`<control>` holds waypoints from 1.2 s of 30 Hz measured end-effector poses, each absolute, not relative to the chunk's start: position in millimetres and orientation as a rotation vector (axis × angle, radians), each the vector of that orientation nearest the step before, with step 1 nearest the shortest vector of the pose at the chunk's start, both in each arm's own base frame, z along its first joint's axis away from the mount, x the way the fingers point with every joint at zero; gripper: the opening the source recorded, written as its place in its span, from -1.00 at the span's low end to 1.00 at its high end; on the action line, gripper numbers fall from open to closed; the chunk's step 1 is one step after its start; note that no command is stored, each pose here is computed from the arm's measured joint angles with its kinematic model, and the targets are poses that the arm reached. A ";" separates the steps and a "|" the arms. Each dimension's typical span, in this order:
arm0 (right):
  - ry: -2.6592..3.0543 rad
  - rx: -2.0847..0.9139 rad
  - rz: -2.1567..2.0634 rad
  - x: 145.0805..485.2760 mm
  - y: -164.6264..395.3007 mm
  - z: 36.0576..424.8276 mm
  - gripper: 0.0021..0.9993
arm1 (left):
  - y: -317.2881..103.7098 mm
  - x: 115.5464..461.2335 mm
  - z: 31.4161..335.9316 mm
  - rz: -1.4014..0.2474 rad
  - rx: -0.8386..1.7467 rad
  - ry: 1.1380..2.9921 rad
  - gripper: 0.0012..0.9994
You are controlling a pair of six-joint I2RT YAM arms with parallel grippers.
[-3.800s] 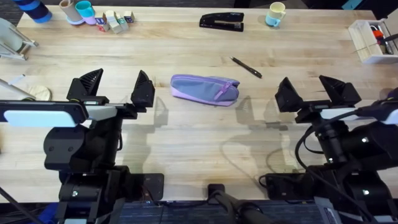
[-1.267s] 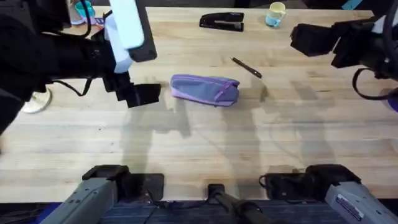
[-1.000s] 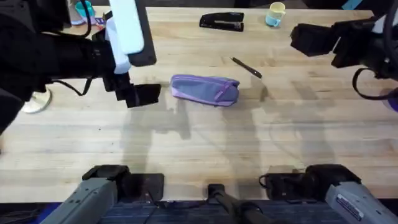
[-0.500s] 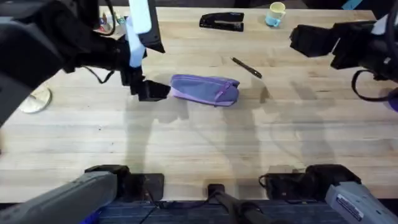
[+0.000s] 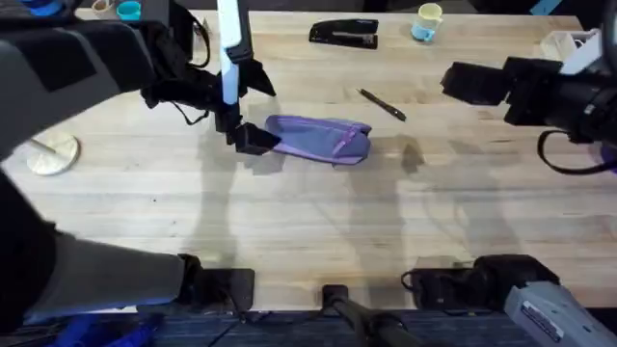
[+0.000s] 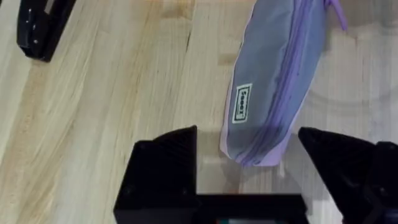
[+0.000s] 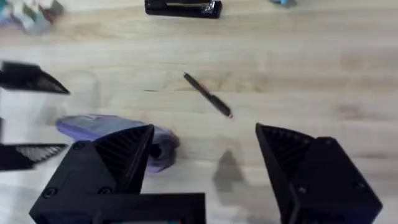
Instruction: Unzip the bag, pick up the pens from the table one at a time and place them inside, then zip the bag closed.
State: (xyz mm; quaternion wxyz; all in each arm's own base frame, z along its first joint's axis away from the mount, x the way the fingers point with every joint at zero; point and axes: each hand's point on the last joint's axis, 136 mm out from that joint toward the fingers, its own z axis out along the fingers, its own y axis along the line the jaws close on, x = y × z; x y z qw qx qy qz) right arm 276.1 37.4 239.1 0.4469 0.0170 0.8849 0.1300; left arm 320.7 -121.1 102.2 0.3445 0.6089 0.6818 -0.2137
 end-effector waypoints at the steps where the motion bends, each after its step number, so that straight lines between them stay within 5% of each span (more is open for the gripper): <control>1: 2.204 0.086 0.344 274.3 37.4 237.3 0.99 | -122.1 320.9 100.5 -0.568 1.578 1.769 0.99; 4: 2.270 0.248 0.413 264.1 37.4 224.7 0.99 | -125.2 320.0 94.1 -0.619 1.566 1.772 0.86; 9: 2.322 0.457 0.490 253.2 37.5 212.6 0.99 | -127.7 319.0 89.0 -0.660 1.556 1.775 -0.08; 15: 2.329 0.518 0.636 250.5 52.4 214.4 0.99 | -130.4 317.2 90.0 -0.682 1.551 1.767 -0.87; 23: 2.512 0.318 0.926 236.8 121.8 198.7 0.99 | -130.7 317.0 89.8 -0.684 1.552 1.766 -0.91; 26: 2.548 0.276 0.727 221.8 160.5 187.0 1.00 | -130.7 317.0 89.8 -0.684 1.552 1.766 -0.91; 36: 2.480 0.321 0.592 213.5 171.4 187.7 1.00 | -130.7 317.1 89.8 -0.684 1.552 1.766 -0.91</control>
